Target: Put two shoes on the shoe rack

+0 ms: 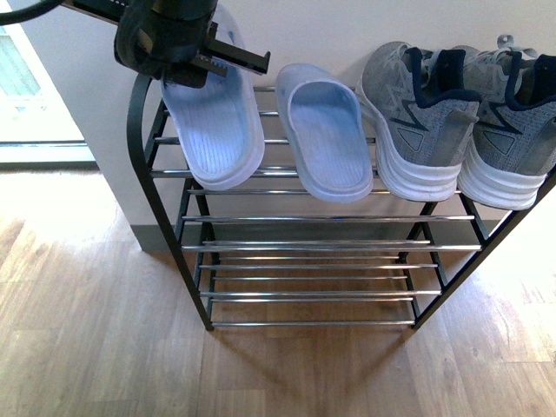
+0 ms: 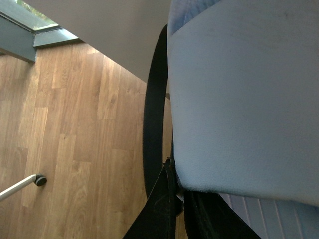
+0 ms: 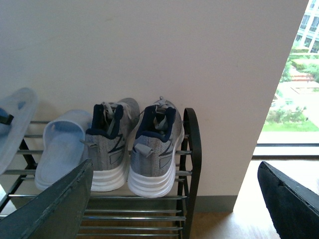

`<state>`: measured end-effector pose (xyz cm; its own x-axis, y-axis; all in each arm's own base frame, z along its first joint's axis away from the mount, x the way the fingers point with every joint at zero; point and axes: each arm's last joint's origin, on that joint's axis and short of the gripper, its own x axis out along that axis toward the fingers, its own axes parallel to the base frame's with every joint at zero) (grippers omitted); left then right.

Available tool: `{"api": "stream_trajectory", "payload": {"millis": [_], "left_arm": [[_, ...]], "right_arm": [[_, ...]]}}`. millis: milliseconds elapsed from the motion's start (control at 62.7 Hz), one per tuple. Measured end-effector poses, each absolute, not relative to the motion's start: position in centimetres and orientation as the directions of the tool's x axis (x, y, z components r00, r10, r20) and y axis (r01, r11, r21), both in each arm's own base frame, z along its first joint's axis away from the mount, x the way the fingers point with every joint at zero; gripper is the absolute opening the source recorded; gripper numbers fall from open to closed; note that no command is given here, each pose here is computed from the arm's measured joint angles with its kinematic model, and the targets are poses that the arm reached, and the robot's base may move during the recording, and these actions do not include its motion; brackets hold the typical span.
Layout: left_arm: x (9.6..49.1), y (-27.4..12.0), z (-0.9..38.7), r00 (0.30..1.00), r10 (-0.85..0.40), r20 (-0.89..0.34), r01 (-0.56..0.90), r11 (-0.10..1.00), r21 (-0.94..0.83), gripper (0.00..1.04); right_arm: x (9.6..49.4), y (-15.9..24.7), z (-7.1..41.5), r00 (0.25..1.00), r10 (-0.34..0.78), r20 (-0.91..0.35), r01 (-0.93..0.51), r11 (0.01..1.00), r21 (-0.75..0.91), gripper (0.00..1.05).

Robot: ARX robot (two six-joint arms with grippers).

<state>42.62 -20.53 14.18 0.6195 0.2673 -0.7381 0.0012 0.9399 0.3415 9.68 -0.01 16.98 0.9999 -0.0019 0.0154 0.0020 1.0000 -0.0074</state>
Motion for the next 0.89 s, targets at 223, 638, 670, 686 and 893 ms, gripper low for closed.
{"api": "stream_trajectory", "payload": {"millis": [223, 638, 670, 686, 893], "left_arm": [[44.0, -20.6, 12.5, 0.599, 0.287, -0.747, 0.032, 0.924, 0.380, 0.14], [42.7, -21.4, 16.4, 0.649, 0.163, -0.743, 0.059, 0.963, 0.263, 0.83], [42.2, -21.5, 17.2, 0.657, 0.149, -0.739, 0.056, 0.968, 0.244, 0.89], [41.9, -21.4, 17.9, 0.665, 0.147, -0.732, 0.050, 0.969, 0.240, 0.92], [37.6, -18.9, 22.7, 0.791, 0.214, -0.573, -0.090, 0.967, 0.238, 0.92]], "right_arm": [[9.7, 0.0, 17.0, 1.000, -0.002, 0.015, 0.002, 1.000, -0.007, 0.96], [9.7, 0.0, 17.0, 1.000, -0.002, 0.015, 0.002, 1.000, -0.007, 0.96], [9.7, 0.0, 17.0, 1.000, -0.002, 0.015, 0.002, 1.000, -0.007, 0.96], [9.7, 0.0, 17.0, 1.000, -0.002, 0.015, 0.002, 1.000, -0.007, 0.96], [9.7, 0.0, 17.0, 1.000, -0.002, 0.015, 0.002, 1.000, -0.008, 0.96]]}}
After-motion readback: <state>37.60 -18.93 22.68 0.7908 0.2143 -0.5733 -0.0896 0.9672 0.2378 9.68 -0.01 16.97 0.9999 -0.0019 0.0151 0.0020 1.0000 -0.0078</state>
